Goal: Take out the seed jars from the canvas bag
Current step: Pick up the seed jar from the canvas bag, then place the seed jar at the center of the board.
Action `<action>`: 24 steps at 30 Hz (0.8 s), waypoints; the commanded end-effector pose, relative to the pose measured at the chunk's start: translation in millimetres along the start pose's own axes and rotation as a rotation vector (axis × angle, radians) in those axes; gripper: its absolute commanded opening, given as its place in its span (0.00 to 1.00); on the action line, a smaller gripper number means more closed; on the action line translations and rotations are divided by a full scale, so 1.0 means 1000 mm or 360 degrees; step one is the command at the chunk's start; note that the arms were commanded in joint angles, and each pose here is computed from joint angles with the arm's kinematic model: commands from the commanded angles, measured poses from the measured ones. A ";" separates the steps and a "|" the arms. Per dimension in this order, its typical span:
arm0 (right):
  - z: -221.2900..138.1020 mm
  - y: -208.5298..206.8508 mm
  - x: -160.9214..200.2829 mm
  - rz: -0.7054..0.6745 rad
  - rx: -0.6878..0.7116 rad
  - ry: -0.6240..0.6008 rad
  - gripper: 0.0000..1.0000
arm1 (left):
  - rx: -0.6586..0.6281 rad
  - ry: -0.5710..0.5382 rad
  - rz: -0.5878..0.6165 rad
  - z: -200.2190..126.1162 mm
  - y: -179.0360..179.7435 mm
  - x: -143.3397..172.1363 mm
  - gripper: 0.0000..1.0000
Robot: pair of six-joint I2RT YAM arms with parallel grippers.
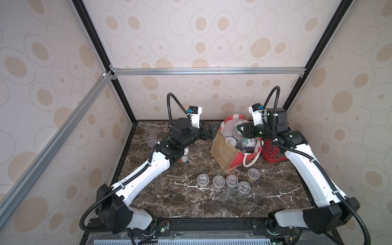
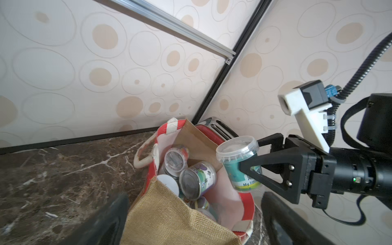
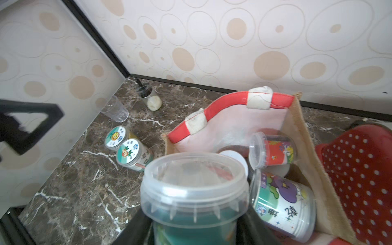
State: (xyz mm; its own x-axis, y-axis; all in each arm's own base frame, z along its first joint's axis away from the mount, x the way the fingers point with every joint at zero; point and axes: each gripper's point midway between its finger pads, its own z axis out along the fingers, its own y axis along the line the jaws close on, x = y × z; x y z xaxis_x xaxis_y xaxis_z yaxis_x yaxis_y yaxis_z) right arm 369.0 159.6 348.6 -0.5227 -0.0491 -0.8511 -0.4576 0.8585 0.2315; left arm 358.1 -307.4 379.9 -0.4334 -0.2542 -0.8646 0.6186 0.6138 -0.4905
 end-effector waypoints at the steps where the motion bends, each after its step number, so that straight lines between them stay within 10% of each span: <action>1: -0.004 0.035 -0.002 -0.0178 -0.0198 -0.0071 0.54 | 0.0334 0.0168 -0.0135 0.007 -0.032 0.004 0.98; 11: -0.006 0.068 0.013 -0.0336 -0.0330 -0.0024 0.54 | 0.0711 0.0299 -0.0382 0.028 -0.052 0.025 0.98; 24: 0.000 0.083 0.025 -0.0379 -0.0402 0.0038 0.54 | 0.0684 0.0408 -0.0431 0.042 -0.040 0.048 0.82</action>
State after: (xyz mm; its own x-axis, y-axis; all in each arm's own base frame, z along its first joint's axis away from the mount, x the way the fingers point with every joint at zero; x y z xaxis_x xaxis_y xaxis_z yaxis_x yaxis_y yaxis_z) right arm 323.4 221.9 343.2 -0.4255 -0.2306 -0.8751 -0.6974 0.6998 0.1547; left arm 341.1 -372.6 349.9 -0.7237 -0.1510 -0.6734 0.6420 0.2107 -0.7372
